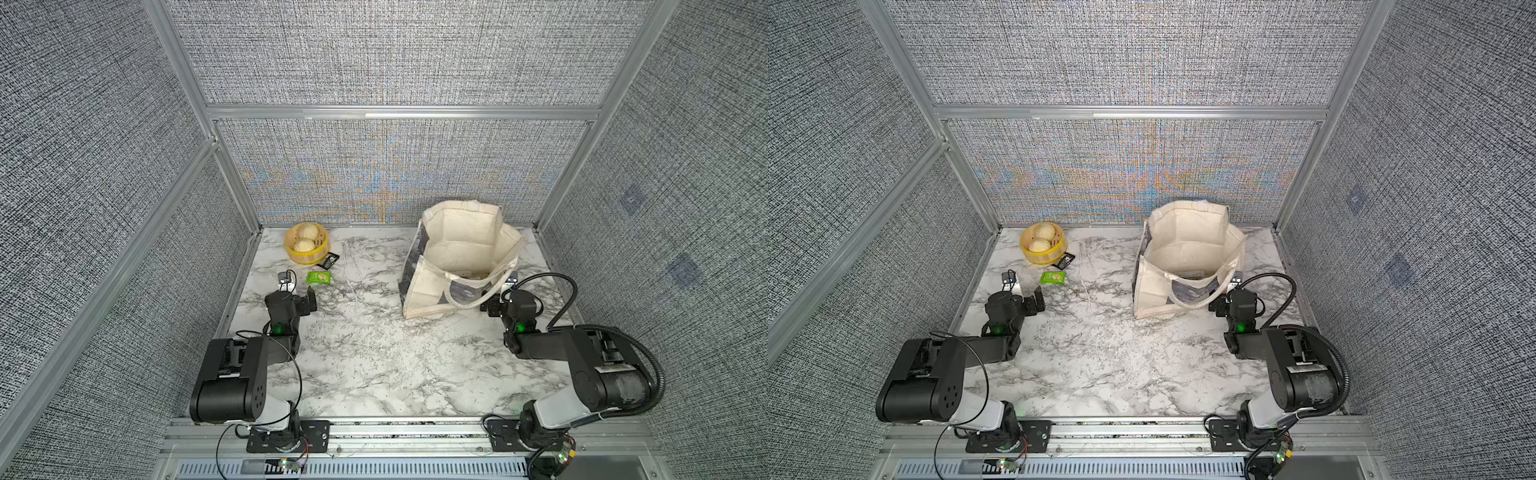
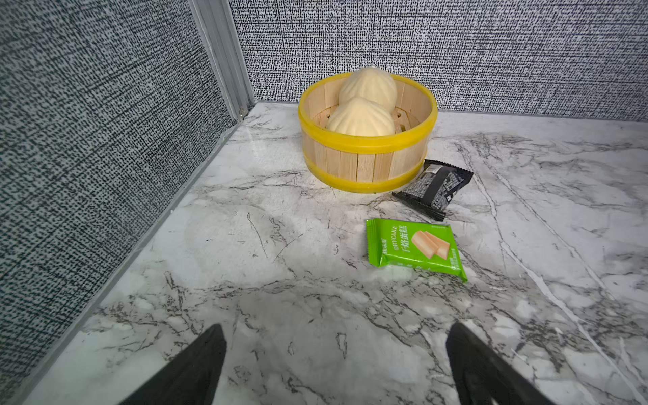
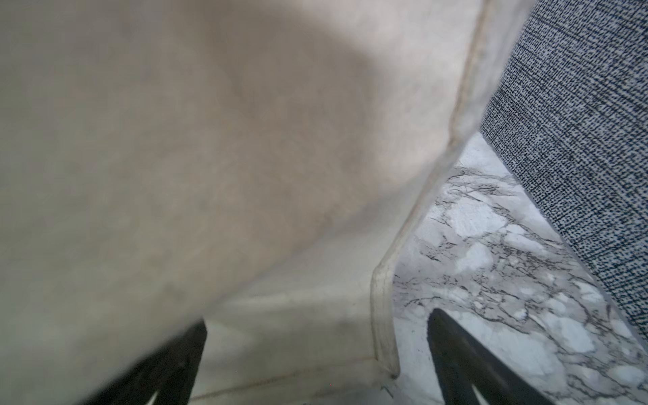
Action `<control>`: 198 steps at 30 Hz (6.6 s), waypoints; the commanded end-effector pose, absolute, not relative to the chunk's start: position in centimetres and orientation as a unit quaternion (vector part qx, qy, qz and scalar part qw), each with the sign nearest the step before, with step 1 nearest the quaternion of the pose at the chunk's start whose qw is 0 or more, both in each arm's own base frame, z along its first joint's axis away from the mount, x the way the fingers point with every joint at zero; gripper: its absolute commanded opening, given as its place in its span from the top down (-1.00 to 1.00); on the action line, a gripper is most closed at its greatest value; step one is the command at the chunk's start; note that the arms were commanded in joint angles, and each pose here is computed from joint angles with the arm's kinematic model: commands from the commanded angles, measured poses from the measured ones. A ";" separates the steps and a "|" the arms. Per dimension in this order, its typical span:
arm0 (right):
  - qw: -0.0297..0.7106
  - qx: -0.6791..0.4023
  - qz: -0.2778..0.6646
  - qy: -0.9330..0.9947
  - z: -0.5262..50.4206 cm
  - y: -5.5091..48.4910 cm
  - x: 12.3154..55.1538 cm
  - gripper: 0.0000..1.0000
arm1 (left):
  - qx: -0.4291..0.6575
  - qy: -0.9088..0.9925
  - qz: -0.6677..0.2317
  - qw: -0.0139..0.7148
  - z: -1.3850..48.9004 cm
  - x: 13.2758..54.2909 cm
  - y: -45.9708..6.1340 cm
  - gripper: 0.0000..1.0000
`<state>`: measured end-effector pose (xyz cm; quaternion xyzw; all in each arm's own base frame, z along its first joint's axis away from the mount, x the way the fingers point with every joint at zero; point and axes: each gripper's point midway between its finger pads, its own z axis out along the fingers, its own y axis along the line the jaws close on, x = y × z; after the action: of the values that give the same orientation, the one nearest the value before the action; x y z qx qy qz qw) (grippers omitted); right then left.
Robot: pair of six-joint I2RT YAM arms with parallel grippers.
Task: Take out the compass set from the canvas bag
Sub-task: Adjust the canvas bag at the center of the board.
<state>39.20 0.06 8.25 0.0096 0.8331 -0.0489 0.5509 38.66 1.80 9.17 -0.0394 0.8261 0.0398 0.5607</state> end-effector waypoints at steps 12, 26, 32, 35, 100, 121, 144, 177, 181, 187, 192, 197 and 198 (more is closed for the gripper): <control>0.563 0.007 -0.047 0.825 9.0 0.2 39.4 -0.98 | -0.039 0.818 0.047 0.572 9.9 38.9 2.0 -0.97; 0.563 0.006 -0.039 0.826 9.0 0.1 39.5 -0.98 | -0.039 0.818 0.047 0.572 9.9 38.9 2.0 -0.97; 0.584 0.014 -0.045 0.810 10.5 -0.1 39.0 -0.97 | -0.054 0.807 0.058 0.585 11.0 38.7 2.6 -0.98; 0.588 0.027 -0.047 0.807 15.1 0.0 37.5 -0.98 | -0.073 0.814 0.073 0.571 15.0 38.4 3.4 -0.97; 0.477 0.327 -0.102 0.809 29.0 -8.2 23.2 -0.98 | 0.149 0.924 -0.206 0.286 27.4 41.2 -35.1 0.03; 0.340 0.011 -0.016 0.940 32.4 1.2 44.6 -0.89 | 0.186 0.893 -0.234 0.336 30.4 42.1 -36.2 1.00; 0.330 -0.058 0.060 0.940 30.7 10.5 47.6 0.97 | 0.126 0.890 -0.153 0.411 34.3 43.4 -27.8 1.00; 0.371 -0.169 0.202 0.891 29.3 23.8 39.8 1.00 | 0.111 0.938 -0.016 0.328 29.8 39.0 -17.3 -0.71; 0.377 -0.163 0.199 0.890 29.4 23.2 38.9 1.00 | 0.067 0.952 0.028 0.297 28.9 39.6 -15.5 -0.52; 0.375 -0.157 0.209 0.890 28.5 23.2 38.4 1.00 | 0.046 0.962 0.004 0.269 28.3 37.2 -15.3 -0.29; 0.370 -0.161 0.216 0.889 28.1 23.5 38.3 1.00 | 0.015 0.953 -0.057 0.296 29.7 35.0 -15.5 -0.28; 0.372 -0.164 0.225 0.886 28.0 23.6 37.7 1.00 | -0.014 0.934 -0.088 0.345 29.0 36.3 -15.7 -0.50; 0.371 -0.164 0.226 0.886 27.9 23.6 37.5 1.00 | -0.017 0.933 -0.089 0.347 29.0 37.0 -15.8 -0.59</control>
<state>38.06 23.26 27.85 -0.1603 0.8883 0.2138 0.3735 34.35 -14.69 27.88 0.0050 0.9513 -0.0567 0.3028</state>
